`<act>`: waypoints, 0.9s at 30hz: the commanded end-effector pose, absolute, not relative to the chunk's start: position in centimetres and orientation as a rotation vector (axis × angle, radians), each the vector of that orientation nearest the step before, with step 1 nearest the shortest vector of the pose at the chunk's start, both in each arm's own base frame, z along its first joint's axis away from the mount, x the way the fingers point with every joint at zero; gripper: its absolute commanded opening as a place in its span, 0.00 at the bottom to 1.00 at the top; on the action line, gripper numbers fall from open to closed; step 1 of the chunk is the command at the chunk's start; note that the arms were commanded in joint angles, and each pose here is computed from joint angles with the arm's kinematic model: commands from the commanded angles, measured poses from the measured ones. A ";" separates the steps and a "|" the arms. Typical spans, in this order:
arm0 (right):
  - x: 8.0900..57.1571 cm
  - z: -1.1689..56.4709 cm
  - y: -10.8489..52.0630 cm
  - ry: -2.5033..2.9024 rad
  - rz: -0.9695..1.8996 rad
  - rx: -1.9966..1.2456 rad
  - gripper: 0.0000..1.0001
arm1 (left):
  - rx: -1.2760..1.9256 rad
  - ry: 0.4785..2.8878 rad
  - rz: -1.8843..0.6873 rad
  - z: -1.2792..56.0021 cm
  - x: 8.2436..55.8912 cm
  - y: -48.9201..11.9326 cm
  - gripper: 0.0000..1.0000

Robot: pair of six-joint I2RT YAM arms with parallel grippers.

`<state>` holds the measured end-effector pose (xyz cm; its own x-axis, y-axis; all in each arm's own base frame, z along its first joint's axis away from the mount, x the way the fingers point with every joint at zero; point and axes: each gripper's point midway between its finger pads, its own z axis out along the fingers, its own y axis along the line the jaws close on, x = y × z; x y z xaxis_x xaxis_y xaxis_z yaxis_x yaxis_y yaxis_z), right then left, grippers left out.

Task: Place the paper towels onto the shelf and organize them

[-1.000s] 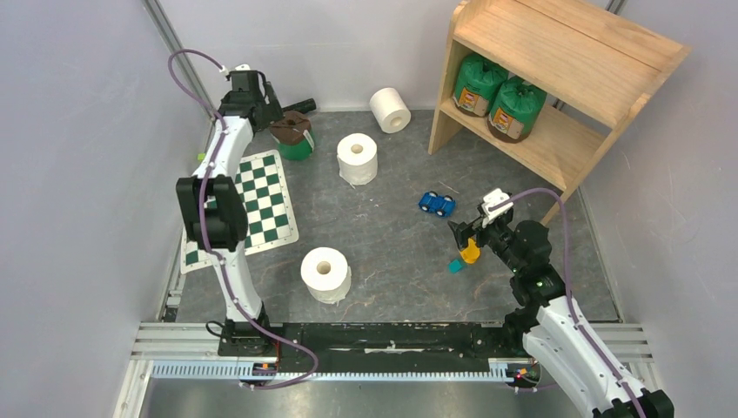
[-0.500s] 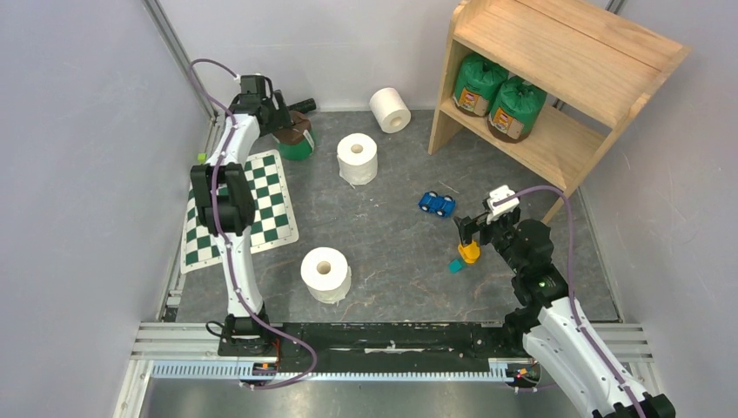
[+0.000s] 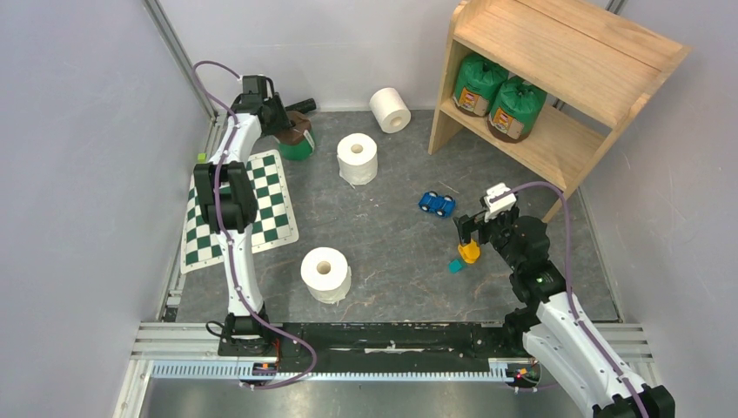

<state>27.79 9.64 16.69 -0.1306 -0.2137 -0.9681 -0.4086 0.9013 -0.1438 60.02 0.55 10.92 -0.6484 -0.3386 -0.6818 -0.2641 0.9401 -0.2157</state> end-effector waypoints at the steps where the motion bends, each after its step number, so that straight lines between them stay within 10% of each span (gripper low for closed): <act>1: 28.5 20.5 9.8 1.615 0.166 -0.468 0.99 | -0.450 2.242 -0.240 14.1 60.8 -0.4 0.54; 7: 28.5 20.7 10.2 1.596 0.167 -0.512 0.99 | -0.470 2.192 -0.364 16.9 59.8 -1.9 0.32; 27: 26.6 26.2 16.5 1.214 0.484 -0.669 0.99 | -0.533 1.945 -1.169 29.2 46.4 -11.0 0.28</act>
<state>27.44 14.30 22.14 0.1483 -0.1339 -0.9798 -0.5960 0.7785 -0.1966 49.02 -8.08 23.18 -0.6017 -0.6309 -0.4898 -0.1050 0.6704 -0.7345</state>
